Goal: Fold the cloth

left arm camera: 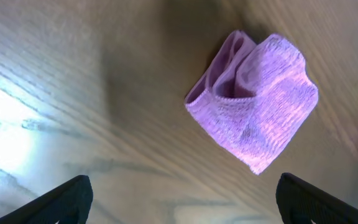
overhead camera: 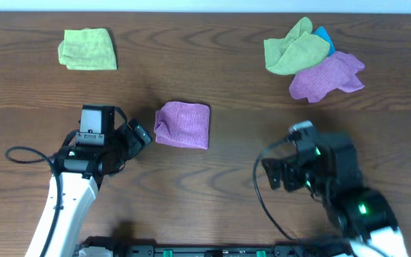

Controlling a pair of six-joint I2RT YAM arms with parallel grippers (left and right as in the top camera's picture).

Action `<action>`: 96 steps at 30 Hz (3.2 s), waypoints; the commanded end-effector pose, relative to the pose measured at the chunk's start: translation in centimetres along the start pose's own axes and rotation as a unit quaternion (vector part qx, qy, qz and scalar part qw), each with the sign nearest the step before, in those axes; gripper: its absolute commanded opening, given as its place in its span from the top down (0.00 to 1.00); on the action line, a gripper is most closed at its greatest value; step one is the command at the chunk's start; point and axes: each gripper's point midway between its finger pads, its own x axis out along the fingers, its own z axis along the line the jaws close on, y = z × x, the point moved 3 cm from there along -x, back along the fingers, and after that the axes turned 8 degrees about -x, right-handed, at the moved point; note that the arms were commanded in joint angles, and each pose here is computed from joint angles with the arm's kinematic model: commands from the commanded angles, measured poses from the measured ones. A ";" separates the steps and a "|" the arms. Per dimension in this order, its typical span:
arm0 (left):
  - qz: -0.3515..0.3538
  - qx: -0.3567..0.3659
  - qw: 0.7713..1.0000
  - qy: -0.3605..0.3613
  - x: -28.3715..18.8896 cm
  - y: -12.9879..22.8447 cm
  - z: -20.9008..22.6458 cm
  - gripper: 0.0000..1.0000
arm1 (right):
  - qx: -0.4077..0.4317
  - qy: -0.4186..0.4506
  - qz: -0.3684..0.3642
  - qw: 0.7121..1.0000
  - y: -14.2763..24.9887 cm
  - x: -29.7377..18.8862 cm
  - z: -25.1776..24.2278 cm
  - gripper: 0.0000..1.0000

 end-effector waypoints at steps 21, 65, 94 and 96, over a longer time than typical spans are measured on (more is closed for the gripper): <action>0.069 -0.030 0.997 0.025 2.9 0.8 -1.3 0.04 | 0.049 0.077 -0.028 0.995 1.4 -0.9 -2.2 0.01; 0.191 0.012 0.957 0.218 14.7 1.6 -9.1 0.94 | 0.049 0.077 -0.028 0.995 1.4 -0.9 -2.2 0.01; -0.164 0.037 0.970 0.176 3.4 -22.3 -18.8 0.94 | 0.049 0.077 -0.028 0.995 1.4 -0.9 -2.2 0.01; -0.166 0.028 0.970 0.173 4.8 -23.4 -18.3 0.94 | 0.049 0.077 -0.028 0.995 1.4 -0.9 -2.2 0.01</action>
